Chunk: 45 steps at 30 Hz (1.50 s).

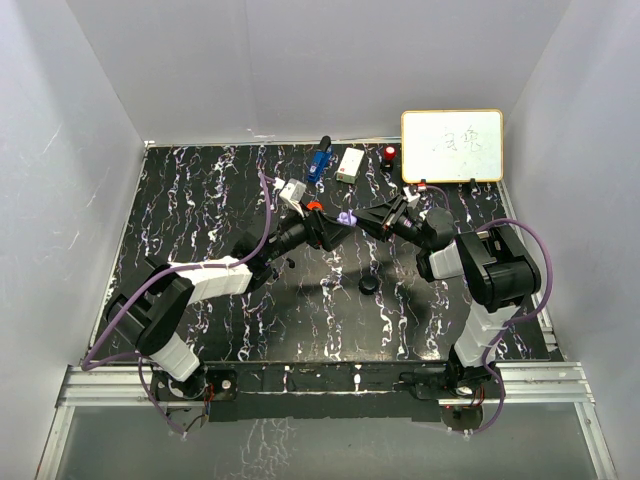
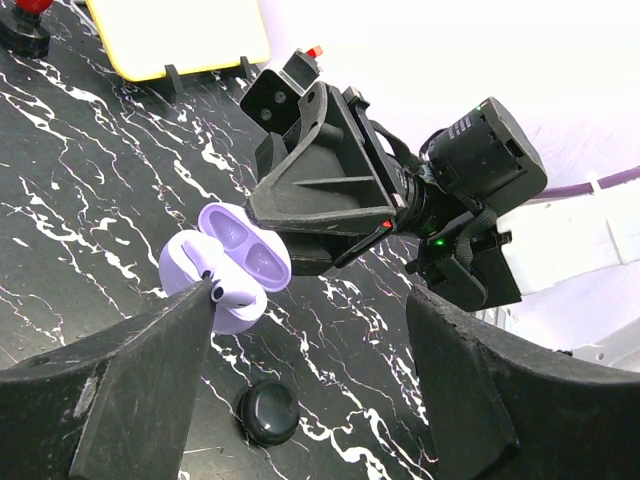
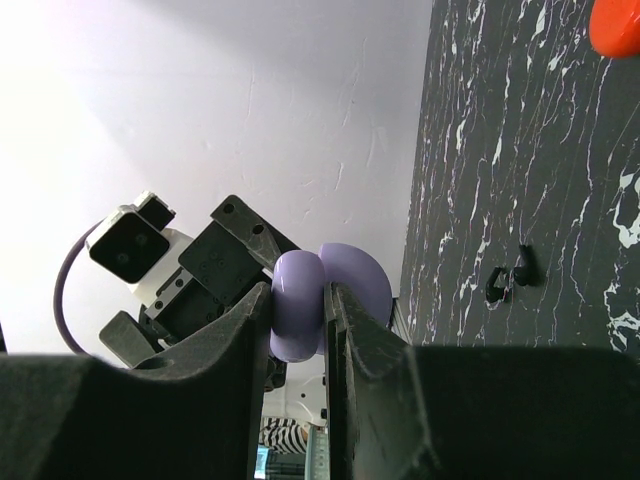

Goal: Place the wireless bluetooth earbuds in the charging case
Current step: Adjust the earbud at the center of the board.

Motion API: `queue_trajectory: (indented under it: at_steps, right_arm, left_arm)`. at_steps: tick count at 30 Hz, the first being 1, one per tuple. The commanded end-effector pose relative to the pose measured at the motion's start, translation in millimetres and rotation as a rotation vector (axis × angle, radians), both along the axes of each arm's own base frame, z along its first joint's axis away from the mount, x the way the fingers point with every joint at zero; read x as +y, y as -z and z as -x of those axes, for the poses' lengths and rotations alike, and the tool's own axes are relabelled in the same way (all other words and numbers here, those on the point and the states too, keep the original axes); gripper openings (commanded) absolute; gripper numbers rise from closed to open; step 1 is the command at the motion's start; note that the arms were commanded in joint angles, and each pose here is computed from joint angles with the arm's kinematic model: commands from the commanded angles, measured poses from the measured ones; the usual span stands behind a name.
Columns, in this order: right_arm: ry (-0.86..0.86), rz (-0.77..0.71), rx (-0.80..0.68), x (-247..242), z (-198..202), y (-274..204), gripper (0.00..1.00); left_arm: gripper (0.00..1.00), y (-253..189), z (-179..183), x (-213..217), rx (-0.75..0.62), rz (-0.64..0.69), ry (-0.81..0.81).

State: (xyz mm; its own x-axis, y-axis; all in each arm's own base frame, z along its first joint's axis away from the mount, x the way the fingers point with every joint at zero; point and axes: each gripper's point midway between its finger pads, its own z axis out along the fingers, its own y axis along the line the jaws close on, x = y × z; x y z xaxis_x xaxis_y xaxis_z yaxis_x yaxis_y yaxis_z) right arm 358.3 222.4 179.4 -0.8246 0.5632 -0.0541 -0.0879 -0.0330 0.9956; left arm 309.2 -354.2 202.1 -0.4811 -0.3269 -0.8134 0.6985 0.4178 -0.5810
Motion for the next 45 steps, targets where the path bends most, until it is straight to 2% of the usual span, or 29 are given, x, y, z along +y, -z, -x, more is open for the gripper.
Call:
queue_trajectory:
  at_steps: [1, 39, 42, 45]
  right_arm:
    - [0.016, -0.005, -0.099, -0.4, -9.2, -20.0, 0.00]
    - [0.016, -0.009, -0.100, 0.5, -15.1, -20.3, 0.00]
    - [0.016, -0.007, -0.099, 0.6, -14.8, -19.1, 0.00]
    - [0.015, -0.001, -0.092, 0.7, -14.9, -13.9, 0.00]
  left_arm:
    - [0.74, -33.4, 6.8, -1.3, -0.061, 0.055, 0.021]
    - [0.74, -32.8, 12.6, -0.1, -0.071, 0.023, -0.006]
    - [0.74, -37.2, 9.3, 11.3, -0.089, 0.028, -0.071]
    - [0.78, -40.0, -4.6, 33.8, -0.086, 0.002, -0.220]
